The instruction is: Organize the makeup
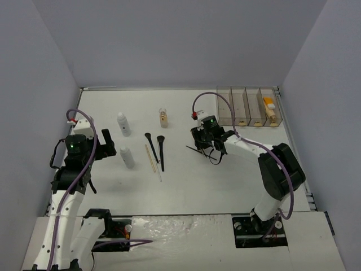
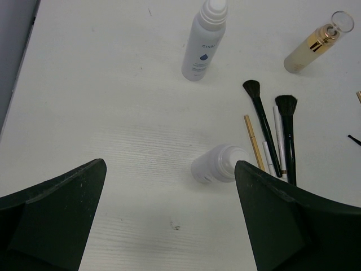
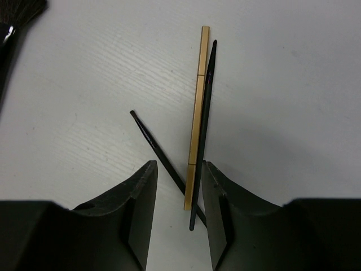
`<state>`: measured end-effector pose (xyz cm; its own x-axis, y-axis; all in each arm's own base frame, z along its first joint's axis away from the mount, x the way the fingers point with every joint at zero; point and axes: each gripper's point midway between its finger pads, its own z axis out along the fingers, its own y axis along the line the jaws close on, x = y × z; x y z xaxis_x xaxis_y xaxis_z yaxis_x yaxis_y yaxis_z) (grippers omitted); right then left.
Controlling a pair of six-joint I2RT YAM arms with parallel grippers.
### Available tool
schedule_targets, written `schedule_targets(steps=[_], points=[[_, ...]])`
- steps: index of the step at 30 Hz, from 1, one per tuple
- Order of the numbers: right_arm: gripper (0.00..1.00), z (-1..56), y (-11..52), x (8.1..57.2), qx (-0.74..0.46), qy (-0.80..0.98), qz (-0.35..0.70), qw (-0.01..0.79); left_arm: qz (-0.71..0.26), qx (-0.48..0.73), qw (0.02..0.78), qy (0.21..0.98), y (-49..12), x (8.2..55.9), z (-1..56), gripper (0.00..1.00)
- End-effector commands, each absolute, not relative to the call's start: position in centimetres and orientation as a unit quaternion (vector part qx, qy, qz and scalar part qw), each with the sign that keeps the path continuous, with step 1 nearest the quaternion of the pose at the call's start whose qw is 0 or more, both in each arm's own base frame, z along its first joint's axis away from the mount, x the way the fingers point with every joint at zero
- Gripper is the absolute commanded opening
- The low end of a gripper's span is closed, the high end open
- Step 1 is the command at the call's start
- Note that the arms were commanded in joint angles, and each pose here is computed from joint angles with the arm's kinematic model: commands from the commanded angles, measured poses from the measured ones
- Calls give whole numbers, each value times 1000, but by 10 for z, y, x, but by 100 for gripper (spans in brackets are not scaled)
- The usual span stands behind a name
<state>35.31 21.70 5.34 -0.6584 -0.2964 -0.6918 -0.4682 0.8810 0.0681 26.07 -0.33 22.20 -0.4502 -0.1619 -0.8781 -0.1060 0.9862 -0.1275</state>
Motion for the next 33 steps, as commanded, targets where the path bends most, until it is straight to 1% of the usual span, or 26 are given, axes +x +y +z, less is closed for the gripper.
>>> schedule_targets(steps=[1, 6, 15, 20, 33], points=[[32, 71, 230, 383, -191, 889, 113, 399, -26, -83, 554, 828, 0, 273, 249, 97], [27, 67, 225, 388, -178, 892, 99, 404, -24, -85, 558, 825, 1, 271, 250, 97], [25, 65, 219, 396, -180, 896, 94, 396, -25, -83, 552, 829, 0, 272, 247, 97], [21, 56, 208, 401, -163, 903, 91, 388, -24, -84, 551, 830, 1, 273, 246, 97], [20, 37, 208, 395, -168, 909, 109, 365, -28, -85, 549, 831, -1, 273, 245, 97]])
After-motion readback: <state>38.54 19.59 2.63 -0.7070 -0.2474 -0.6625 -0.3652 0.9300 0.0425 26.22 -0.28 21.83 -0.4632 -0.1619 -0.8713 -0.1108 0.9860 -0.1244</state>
